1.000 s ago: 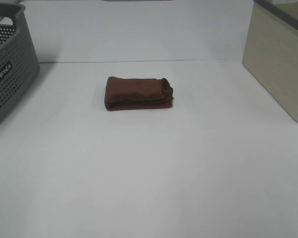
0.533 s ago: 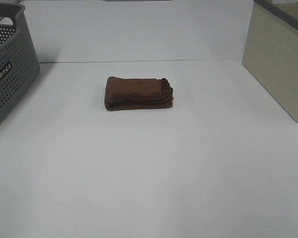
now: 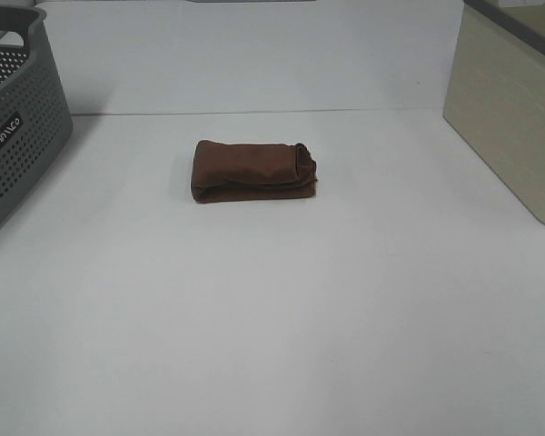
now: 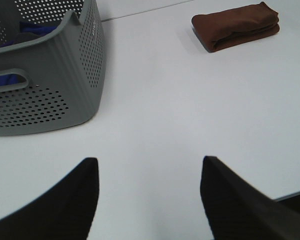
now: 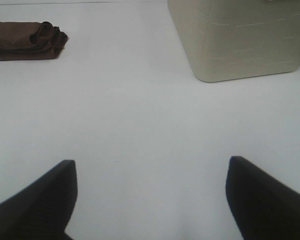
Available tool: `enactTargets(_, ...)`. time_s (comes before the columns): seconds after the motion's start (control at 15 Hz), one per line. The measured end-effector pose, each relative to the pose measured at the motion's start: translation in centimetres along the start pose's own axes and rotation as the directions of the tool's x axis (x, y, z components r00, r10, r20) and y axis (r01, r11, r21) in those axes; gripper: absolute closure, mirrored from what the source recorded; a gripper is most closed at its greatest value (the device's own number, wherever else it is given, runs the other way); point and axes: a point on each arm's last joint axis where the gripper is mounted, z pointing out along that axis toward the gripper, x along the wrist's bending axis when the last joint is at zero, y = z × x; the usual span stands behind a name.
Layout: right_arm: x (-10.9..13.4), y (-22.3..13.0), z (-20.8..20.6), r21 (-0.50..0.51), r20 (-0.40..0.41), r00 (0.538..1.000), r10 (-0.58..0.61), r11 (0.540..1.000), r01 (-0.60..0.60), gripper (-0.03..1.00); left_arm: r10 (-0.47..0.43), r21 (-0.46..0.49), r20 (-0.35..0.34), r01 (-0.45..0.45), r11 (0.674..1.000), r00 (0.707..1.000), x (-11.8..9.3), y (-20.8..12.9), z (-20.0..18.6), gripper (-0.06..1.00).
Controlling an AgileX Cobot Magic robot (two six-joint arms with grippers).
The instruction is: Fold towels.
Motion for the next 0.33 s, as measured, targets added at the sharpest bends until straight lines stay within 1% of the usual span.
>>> enactTargets(0.33,0.00,0.00,0.00,0.000,0.000,1.000,0.000,1.000,0.000,0.20,0.000,0.000,0.000,0.000,1.000,1.000,0.00,0.00,0.00,0.37)
